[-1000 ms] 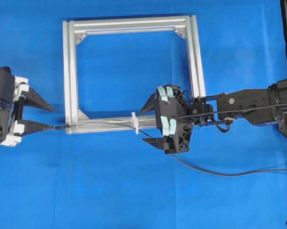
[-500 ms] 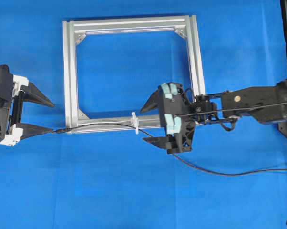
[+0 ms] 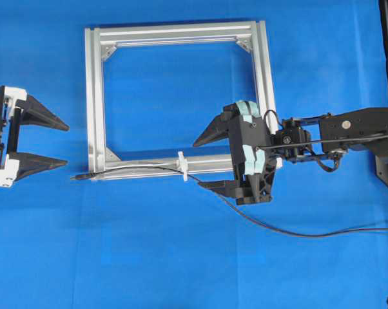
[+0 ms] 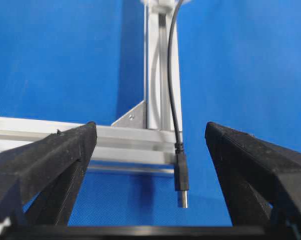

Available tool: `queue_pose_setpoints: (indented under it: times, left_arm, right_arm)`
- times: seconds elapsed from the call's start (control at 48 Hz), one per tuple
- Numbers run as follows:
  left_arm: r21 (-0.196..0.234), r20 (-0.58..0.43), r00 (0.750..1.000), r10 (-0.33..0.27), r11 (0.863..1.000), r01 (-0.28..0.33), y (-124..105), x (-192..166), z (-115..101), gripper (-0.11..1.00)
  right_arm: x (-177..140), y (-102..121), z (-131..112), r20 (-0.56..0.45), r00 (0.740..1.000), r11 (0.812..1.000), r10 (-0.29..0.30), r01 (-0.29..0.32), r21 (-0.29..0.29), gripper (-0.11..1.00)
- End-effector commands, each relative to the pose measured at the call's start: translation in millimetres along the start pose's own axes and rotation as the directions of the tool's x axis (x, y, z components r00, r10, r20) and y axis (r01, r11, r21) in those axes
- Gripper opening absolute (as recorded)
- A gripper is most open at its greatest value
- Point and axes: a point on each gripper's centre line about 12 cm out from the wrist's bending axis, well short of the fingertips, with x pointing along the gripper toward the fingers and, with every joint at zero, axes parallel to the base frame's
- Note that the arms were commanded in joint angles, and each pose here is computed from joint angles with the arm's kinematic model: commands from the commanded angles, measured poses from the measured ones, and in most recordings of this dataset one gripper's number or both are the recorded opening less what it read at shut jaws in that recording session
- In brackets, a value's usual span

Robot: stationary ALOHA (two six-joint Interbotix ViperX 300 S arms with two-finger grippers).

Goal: Insert the wire through the string loop located in the center.
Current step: 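Pull the cable through the loop with the left gripper toward the left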

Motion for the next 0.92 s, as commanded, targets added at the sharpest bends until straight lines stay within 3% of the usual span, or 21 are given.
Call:
queue_pose_setpoints:
  times: [0.0,0.896]
  left_arm:
    - [0.004,0.017,1.0,-0.001,1.0,0.0,-0.7,0.4,6.7,0.89]
    - [0.003,0.002,1.0,0.003,1.0,-0.003,-0.4,2.4,5.1,0.89]
  right_arm:
    - [-6.3,0.5,11.8,0.038,0.999,1.0,0.003,-0.003,0.0,0.95]
    - [-6.3,0.5,11.8,0.038,0.999,1.0,0.003,-0.003,0.0,0.95]
